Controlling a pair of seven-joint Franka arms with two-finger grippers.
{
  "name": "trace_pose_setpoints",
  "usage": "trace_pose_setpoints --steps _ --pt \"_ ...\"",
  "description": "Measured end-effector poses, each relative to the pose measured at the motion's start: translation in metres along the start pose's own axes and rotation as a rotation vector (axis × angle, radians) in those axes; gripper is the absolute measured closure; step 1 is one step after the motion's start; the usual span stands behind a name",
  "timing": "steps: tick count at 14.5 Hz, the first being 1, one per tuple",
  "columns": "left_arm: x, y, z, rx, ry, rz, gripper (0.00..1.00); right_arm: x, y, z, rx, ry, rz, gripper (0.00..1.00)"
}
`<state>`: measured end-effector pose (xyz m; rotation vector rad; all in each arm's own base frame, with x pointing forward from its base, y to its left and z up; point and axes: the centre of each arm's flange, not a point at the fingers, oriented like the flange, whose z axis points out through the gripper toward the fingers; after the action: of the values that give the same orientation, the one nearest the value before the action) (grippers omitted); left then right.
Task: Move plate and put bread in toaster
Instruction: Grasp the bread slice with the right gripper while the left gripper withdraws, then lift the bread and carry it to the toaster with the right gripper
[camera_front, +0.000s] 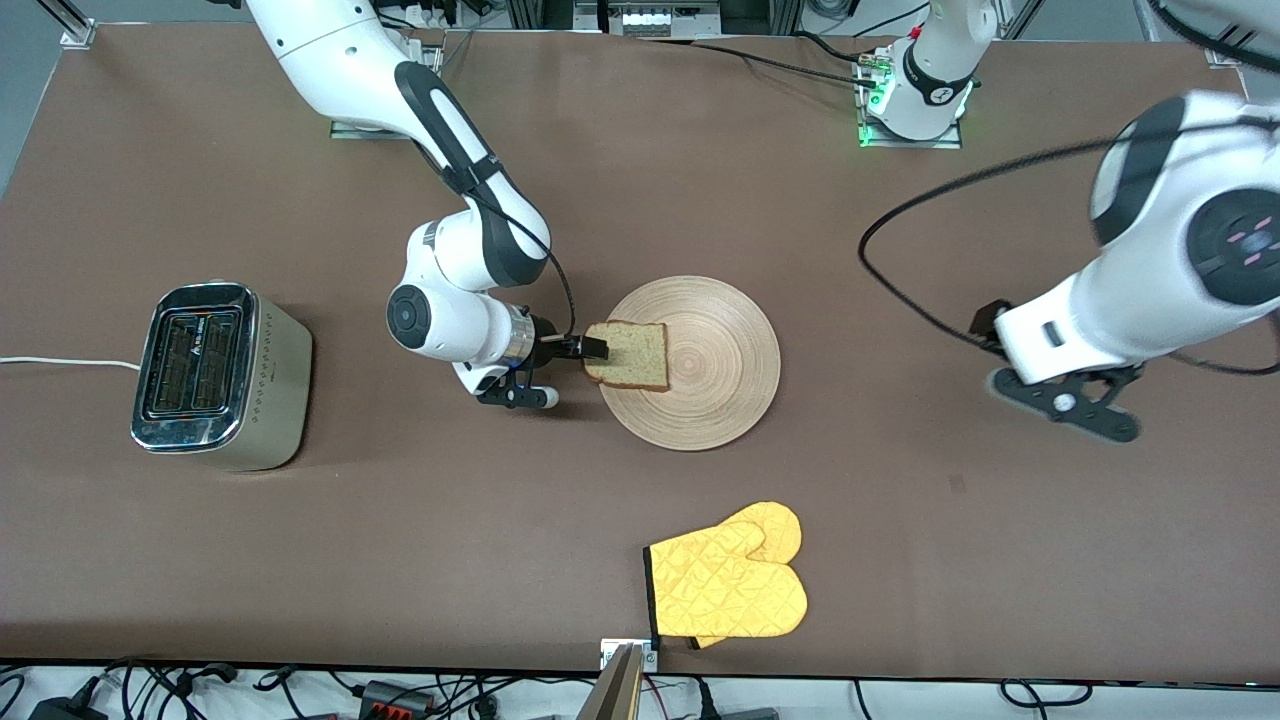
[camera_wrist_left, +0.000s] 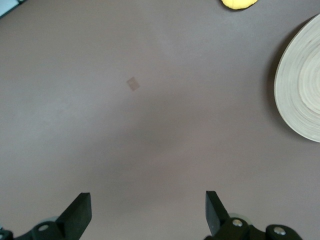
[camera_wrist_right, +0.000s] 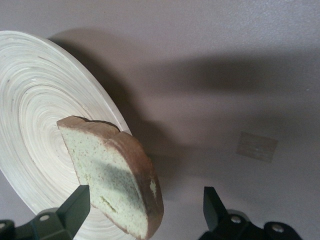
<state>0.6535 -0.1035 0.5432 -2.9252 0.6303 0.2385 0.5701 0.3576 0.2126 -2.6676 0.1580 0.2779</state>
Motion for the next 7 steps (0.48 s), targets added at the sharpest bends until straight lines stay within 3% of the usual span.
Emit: trace_pose_setpoints --steps 3,7 --pt "-0.015 -0.013 -0.027 -0.025 0.005 -0.060 0.00 -0.002 -0.001 0.006 0.004 -0.005 0.007 0.04" --pt "-0.033 -0.021 -0.030 -0.119 -0.008 -0.266 0.00 -0.001 -0.001 0.008 0.008 -0.006 0.011 0.10"
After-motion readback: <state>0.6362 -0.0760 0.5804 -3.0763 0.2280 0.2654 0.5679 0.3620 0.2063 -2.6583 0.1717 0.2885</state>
